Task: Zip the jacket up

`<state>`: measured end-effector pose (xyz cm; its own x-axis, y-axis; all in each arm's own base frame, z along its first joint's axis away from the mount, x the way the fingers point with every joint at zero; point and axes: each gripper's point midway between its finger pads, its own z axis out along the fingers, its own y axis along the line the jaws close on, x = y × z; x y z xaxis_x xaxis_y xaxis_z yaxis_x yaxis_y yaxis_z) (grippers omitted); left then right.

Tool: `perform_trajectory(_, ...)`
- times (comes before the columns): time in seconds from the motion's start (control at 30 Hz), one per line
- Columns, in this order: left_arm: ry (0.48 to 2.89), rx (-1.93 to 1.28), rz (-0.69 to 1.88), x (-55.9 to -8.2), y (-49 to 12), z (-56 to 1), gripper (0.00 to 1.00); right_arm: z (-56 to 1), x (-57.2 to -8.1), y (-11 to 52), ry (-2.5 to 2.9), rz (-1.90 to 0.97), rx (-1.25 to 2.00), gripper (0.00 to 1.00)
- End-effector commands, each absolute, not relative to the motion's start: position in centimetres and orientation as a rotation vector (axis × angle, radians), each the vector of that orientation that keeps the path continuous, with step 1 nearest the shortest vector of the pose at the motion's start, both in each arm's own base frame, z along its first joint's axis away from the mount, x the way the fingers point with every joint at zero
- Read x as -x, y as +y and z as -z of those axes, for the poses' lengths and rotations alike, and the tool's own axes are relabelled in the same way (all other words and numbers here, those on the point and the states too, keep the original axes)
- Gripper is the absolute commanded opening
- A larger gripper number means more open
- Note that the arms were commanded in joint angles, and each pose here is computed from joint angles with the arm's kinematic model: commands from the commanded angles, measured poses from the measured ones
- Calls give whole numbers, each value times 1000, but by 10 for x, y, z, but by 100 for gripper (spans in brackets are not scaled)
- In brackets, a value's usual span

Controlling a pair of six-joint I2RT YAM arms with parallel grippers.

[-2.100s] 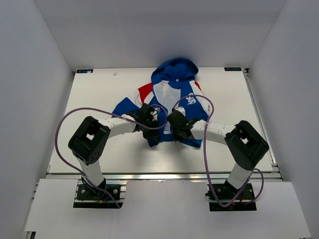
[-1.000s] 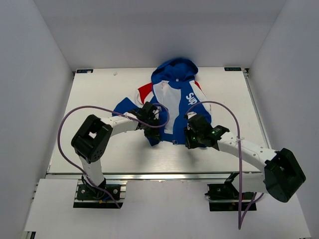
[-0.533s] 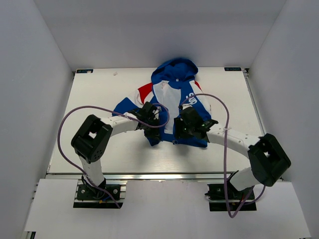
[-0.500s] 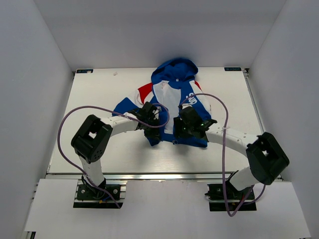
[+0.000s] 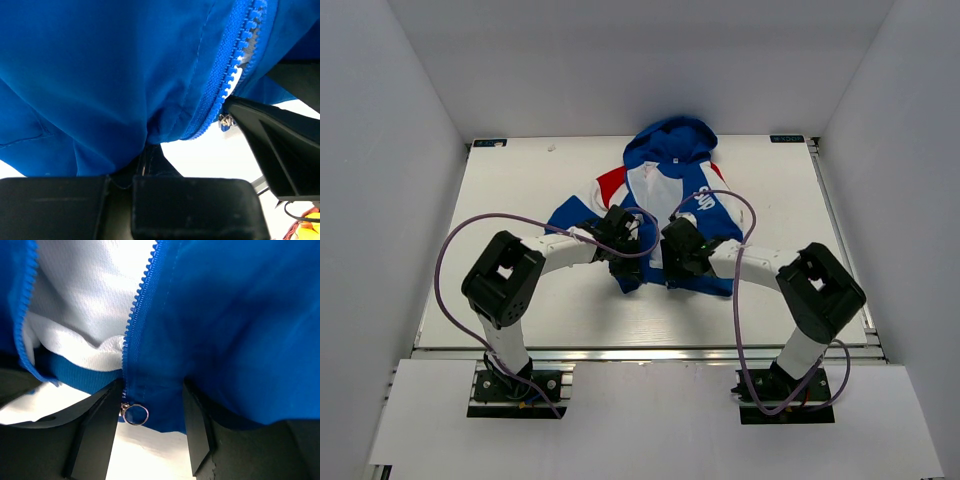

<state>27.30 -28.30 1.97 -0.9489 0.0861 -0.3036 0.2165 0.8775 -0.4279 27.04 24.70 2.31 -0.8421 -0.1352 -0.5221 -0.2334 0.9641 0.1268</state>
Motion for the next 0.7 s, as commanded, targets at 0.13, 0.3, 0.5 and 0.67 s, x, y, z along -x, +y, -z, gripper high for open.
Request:
perform_trajectory(0.13, 2785, -200, 538, -273, -261, -5, 0, -16, -275, 249, 2581, -121, 253, 43)
perform_trajectory(0.3, 2783, -196, 530, -274, -260, -5, 0, -23, -278, 232, 2556, -25, 209, 15)
perform_trajectory(0.5, 2775, -196, 526, -277, -261, -5, 0, -50, -272, 213, 2500, 1, 209, 11)
perform_trajectory(0.67, 2773, -198, 527, -279, -262, -5, 0, -85, -259, 202, 2446, -93, 234, 13)
